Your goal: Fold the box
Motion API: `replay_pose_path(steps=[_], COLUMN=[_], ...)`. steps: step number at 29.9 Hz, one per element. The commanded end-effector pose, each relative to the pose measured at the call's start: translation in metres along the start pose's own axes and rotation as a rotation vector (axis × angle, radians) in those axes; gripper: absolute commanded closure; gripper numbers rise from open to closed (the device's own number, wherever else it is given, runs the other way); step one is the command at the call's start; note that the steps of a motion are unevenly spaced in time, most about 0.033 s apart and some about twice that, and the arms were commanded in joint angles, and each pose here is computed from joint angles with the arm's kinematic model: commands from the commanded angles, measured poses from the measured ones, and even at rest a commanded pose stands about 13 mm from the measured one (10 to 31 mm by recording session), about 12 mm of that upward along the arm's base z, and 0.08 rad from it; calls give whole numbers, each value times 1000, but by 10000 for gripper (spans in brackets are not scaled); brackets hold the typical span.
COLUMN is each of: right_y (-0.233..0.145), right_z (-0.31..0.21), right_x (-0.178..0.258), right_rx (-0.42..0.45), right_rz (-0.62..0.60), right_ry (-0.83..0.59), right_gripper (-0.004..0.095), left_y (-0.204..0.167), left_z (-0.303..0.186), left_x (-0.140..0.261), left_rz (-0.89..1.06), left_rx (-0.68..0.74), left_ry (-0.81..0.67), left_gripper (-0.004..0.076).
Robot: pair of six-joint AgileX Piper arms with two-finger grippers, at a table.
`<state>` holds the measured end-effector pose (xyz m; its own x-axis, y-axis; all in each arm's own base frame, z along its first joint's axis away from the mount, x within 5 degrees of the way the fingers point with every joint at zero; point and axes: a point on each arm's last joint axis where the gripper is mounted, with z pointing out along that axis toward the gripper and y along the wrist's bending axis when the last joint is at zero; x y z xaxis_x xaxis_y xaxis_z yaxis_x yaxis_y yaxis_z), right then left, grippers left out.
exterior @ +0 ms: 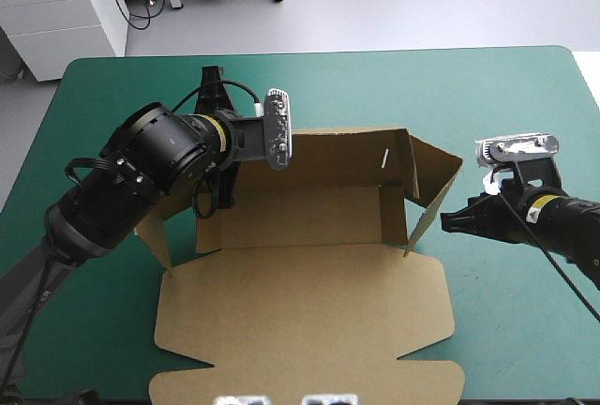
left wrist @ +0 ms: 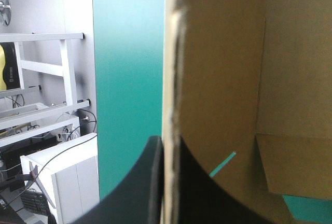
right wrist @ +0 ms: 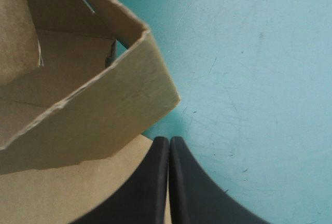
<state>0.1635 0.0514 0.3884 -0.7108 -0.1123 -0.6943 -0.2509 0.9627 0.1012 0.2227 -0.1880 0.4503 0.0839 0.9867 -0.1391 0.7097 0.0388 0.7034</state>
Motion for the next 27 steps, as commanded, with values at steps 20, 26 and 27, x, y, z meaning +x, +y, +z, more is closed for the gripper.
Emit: replay_pose_path(steps=[20, 26, 27], right_y=[3, 4, 4], right_z=[-11, -11, -11], right_x=[-12, -13, -14], right_rx=[-29, -34, -42], right_rz=[42, 57, 71], right_ry=[-122, -136, -144], right_gripper=[912, 912, 912], left_y=[15, -2, -6], left_z=[59, 75, 76], left_x=[-36, -36, -38], left_rz=[-89, -61, -49], left_rx=[-233, -283, -287], left_ry=[-47, 25, 18], left_gripper=[731, 731, 731])
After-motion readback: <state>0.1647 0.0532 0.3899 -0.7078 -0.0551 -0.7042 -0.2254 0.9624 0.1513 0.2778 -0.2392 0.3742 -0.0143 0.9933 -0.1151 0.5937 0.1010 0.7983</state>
